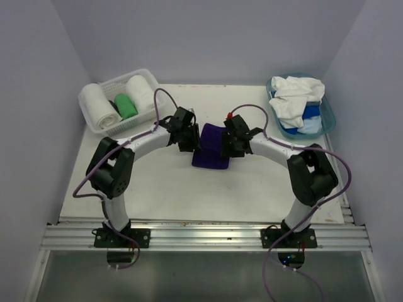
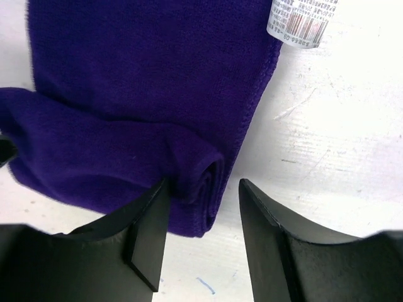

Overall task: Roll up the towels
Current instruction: Roll the towel

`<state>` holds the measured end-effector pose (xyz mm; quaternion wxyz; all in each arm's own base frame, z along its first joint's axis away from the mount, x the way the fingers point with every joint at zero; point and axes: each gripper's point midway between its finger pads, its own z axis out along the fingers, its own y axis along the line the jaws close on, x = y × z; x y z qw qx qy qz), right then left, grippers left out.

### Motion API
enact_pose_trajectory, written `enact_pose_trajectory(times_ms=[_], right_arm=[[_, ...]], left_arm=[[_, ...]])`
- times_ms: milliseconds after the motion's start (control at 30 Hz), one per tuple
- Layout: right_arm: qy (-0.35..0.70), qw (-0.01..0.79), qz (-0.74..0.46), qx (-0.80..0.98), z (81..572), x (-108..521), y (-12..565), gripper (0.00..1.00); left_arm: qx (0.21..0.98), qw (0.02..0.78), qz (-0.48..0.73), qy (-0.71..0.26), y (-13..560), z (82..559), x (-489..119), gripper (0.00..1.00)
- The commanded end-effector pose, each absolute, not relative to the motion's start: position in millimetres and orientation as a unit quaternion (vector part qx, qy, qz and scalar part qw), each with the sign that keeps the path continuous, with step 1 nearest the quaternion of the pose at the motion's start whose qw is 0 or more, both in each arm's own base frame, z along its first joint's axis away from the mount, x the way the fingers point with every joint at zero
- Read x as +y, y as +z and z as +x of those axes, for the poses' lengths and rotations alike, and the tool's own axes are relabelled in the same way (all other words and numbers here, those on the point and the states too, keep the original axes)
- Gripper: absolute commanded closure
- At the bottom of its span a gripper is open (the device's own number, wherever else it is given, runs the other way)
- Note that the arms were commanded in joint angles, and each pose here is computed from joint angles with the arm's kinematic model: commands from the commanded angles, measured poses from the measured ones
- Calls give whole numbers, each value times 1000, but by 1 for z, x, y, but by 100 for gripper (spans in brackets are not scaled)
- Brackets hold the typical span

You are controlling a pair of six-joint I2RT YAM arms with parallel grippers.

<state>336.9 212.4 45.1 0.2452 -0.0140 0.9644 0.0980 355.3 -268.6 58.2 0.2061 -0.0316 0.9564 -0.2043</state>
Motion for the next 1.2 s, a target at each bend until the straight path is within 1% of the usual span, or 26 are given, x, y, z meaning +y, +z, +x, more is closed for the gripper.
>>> enact_pose_trajectory(times_ms=[0,33,167,200,233,267,300,333,400,433,467,533,567,767,867,967,1000,1100,1167], right_arm=[[141,284,-1,948,345,223,89,48],[140,286,1,948,344,221,90,46],[142,297,6,944,342,218,97,45],[144,296,6,944,341,218,99,45],[153,296,3,943,340,221,102,45],[156,297,1,942,340,223,103,47],[157,298,-1,941,340,224,103,50],[158,300,-4,941,340,226,103,59],[159,297,-7,942,342,229,101,69],[161,300,-8,940,345,231,103,76],[160,296,-10,942,347,233,98,80],[160,298,-15,941,354,237,97,85],[151,288,-15,946,356,237,85,86],[114,268,-16,957,370,232,53,90],[103,261,-21,960,364,229,41,90],[105,247,-28,963,345,229,31,91],[111,239,-28,964,332,231,26,91],[120,223,-30,967,305,238,18,91],[139,205,-38,968,278,246,11,91]], left_arm=[[941,268,-43,-203,107,363,-252,52],[938,272,-45,-210,113,360,-253,52],[939,247,-46,-235,105,346,-258,55],[936,244,-41,-251,106,344,-264,58],[937,237,-42,-255,101,342,-266,63],[938,229,-40,-257,94,338,-267,66],[935,226,-36,-271,95,338,-273,68],[937,216,-35,-271,87,337,-275,74],[934,213,-30,-284,85,340,-282,79],[937,205,-29,-282,76,340,-284,83],[935,208,-27,-285,77,346,-287,84],[939,198,-23,-280,64,350,-290,86],[938,200,-20,-283,65,354,-294,86],[947,178,-11,-268,42,363,-298,88],[949,178,-11,-261,38,361,-293,88],[951,176,-12,-255,38,353,-287,88],[949,181,-13,-257,44,351,-284,88],[952,174,-17,-250,38,333,-273,88],[955,167,-21,-245,35,318,-263,88]])
